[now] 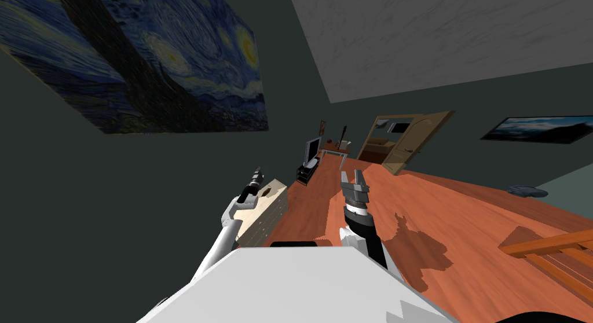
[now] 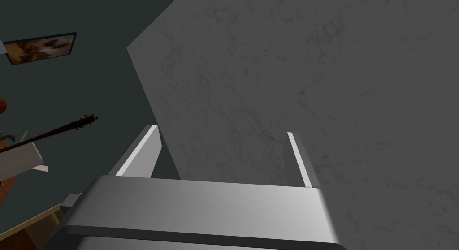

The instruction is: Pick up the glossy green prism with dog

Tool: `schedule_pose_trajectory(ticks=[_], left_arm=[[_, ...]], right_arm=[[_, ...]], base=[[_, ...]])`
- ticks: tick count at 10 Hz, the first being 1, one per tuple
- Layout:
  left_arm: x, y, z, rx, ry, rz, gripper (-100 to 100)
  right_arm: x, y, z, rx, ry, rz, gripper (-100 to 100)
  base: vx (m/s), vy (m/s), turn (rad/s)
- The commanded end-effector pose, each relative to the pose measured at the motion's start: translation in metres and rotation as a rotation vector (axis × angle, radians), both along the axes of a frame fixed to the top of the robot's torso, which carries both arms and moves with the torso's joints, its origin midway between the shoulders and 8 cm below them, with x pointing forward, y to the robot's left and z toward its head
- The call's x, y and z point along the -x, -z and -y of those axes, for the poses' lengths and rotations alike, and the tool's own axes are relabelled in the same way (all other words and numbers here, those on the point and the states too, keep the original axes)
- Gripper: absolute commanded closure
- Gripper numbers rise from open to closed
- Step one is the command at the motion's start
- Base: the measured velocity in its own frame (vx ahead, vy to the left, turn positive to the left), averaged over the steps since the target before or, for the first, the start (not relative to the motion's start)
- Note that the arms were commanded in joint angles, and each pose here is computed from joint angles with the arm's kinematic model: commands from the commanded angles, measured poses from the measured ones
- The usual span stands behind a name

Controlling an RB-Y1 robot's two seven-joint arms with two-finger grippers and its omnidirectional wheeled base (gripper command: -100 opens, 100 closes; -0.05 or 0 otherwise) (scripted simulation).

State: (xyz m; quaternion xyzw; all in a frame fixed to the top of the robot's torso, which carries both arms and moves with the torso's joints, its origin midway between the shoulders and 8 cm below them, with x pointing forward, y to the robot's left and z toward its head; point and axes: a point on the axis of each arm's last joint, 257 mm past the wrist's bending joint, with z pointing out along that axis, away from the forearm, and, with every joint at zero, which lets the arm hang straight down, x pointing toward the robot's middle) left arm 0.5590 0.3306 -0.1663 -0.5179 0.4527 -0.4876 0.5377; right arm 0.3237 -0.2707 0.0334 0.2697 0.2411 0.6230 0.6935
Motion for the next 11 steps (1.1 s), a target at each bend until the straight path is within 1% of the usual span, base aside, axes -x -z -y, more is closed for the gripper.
schedule_pose_trajectory(ticks=[1, 2, 3, 4, 5, 6, 7, 8, 9, 10, 11], left_arm=[[-0.012, 0.009, -0.010, 0.032, -0.021, -0.042, -100], [-0.012, 0.027, -0.013, 0.036, -0.026, -0.076, -100], [-0.012, 0.029, -0.013, 0.037, -0.027, -0.081, -100], [-0.020, 0.035, -0.021, 0.066, -0.045, -0.112, -100], [-0.019, 0.050, -0.023, 0.070, -0.050, -0.140, -100], [-0.019, 0.050, -0.023, 0.070, -0.050, -0.140, -100], [-0.026, 0.057, -0.031, 0.102, -0.068, -0.174, -100], [-0.024, 0.070, -0.033, 0.106, -0.073, -0.200, -100], [-0.030, 0.078, -0.041, 0.140, -0.092, -0.235, -100], [-0.028, 0.091, -0.042, 0.144, -0.096, -0.260, -100], [-0.033, 0.098, -0.050, 0.179, -0.115, -0.294, -100]], right_arm=[[0.000, 0.000, 0.000, 0.000, 0.000, 0.000, 0], [0.000, 0.000, 0.000, 0.000, 0.000, 0.000, 0], [0.000, 0.000, 0.000, 0.000, 0.000, 0.000, 0], [0.000, 0.000, 0.000, 0.000, 0.000, 0.000, 0], [0.000, 0.000, 0.000, 0.000, 0.000, 0.000, 0], [0.000, 0.000, 0.000, 0.000, 0.000, 0.000, 0], [0.000, 0.000, 0.000, 0.000, 0.000, 0.000, 0], [0.000, 0.000, 0.000, 0.000, 0.000, 0.000, 0], [0.000, 0.000, 0.000, 0.000, 0.000, 0.000, 0], [0.000, 0.000, 0.000, 0.000, 0.000, 0.000, 0], [0.000, 0.000, 0.000, 0.000, 0.000, 0.000, 0]], base=[[-0.003, -0.012, 0.015], [0.001, -0.011, 0.003], [0.000, 0.000, 0.000], [0.002, -0.007, 0.009], [0.003, -0.007, 0.004], [0.000, 0.000, 0.000], [0.004, -0.005, 0.003], [0.006, -0.006, 0.002], [0.011, -0.008, -0.001], [0.011, -0.005, 0.000], [0.015, -0.006, -0.005]])
